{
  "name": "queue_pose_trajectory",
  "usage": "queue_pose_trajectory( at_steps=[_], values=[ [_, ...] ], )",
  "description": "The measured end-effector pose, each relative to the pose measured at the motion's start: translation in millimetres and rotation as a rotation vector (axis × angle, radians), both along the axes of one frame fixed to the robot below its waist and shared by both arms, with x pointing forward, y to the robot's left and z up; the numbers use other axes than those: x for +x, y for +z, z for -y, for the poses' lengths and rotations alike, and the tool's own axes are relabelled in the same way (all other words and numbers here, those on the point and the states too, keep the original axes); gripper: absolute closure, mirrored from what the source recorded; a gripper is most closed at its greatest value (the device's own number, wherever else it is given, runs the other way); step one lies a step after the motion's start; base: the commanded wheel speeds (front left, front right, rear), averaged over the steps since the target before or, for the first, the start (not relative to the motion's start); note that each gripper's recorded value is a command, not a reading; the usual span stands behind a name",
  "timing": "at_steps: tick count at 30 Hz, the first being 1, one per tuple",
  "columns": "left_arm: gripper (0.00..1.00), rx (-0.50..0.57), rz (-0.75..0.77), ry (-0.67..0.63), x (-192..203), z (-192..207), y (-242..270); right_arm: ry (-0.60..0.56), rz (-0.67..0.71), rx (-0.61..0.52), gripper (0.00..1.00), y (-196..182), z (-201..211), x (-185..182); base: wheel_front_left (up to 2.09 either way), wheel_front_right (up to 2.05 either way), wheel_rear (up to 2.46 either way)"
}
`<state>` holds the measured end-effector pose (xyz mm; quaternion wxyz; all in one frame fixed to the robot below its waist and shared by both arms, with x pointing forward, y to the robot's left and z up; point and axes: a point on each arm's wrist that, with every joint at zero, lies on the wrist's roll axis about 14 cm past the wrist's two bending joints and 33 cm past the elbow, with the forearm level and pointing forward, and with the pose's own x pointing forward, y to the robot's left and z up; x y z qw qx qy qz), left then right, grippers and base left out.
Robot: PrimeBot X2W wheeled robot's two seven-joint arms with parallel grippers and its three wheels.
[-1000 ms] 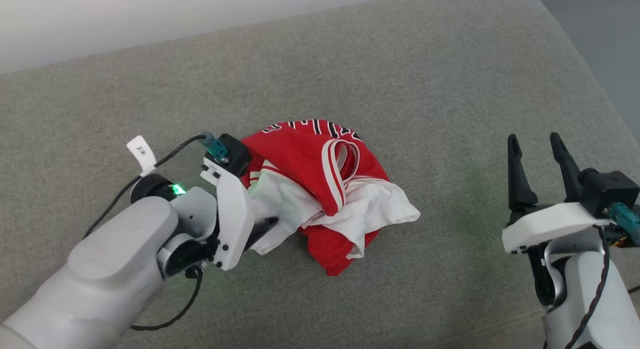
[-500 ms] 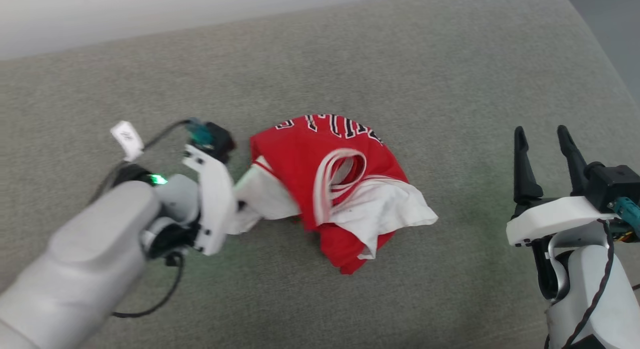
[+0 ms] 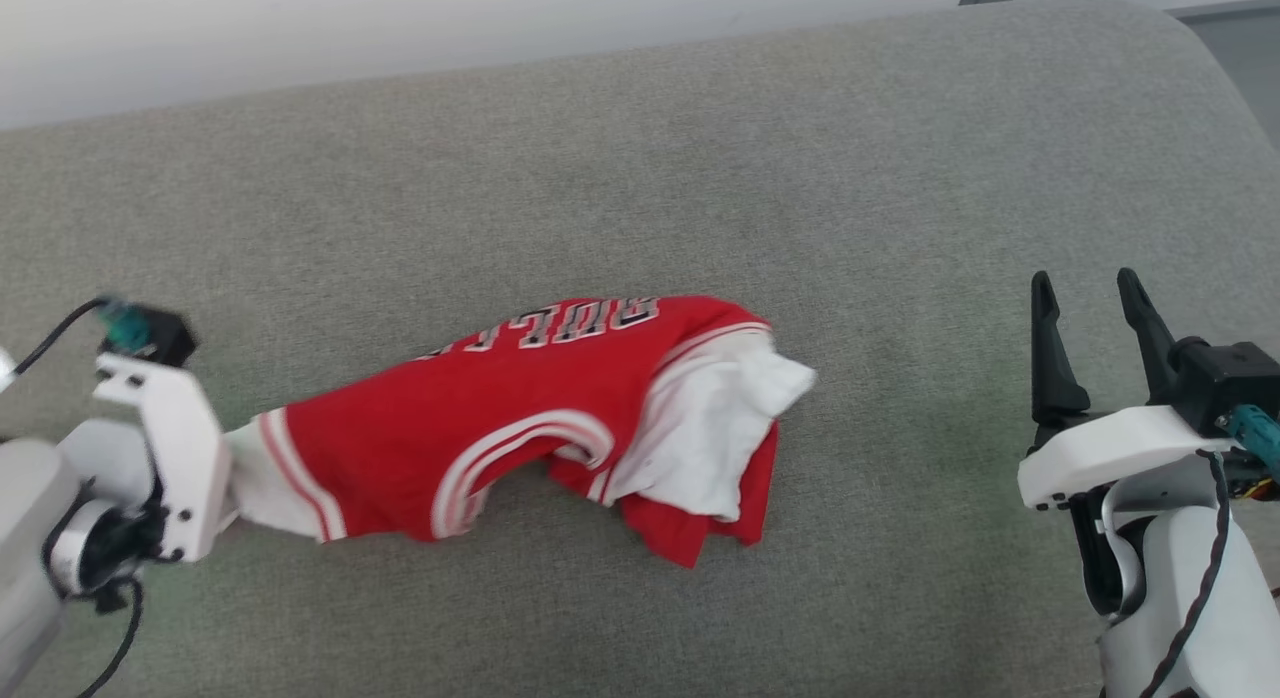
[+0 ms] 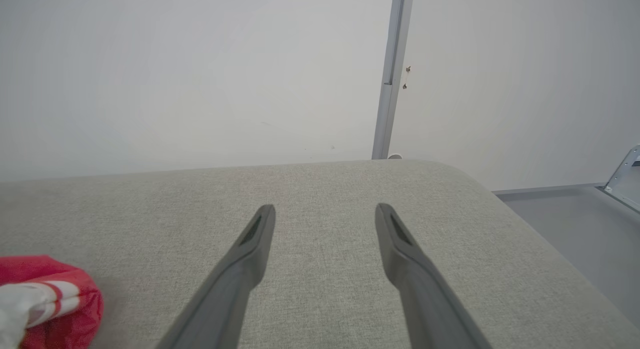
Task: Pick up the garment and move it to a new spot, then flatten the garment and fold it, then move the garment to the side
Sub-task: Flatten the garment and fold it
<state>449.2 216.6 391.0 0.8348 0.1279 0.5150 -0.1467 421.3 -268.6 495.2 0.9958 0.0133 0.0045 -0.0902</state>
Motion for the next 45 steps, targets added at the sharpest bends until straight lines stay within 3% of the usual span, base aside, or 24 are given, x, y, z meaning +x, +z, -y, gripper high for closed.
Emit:
queue_pose_trajectory(
  at_steps=[6,7,9,22,32,45],
  values=[
    [1.00,-0.018,-0.062,0.099,-18.3,-18.5,-13.4,0.028,-0.007,0.001,0.00,-1.1,-9.5,3.2,0.00,0.00,0.00],
    [0.72,-0.020,-0.059,0.104,-18.5,-19.0,-13.9,0.034,-0.007,0.001,0.00,-0.9,-11.6,4.0,0.00,0.00,0.00],
    [0.00,-0.032,-0.048,0.114,-17.2,-18.0,-12.7,0.044,-0.004,0.000,0.00,0.3,-14.8,5.5,0.00,0.00,0.00],
    [0.00,-0.112,0.186,0.121,16.1,-7.9,39.9,0.142,-0.005,0.005,0.00,7.5,-48.0,12.1,0.00,0.00,0.00],
    [0.00,-0.218,0.449,0.154,6.1,-9.6,76.2,0.256,-0.049,0.023,0.00,4.8,-88.8,14.5,0.00,0.00,0.00],
    [0.00,-0.310,0.854,0.176,-12.1,-20.7,121.6,0.498,-0.299,0.036,0.00,-25.9,-153.0,-2.3,0.00,0.00,0.00]
  ],
)
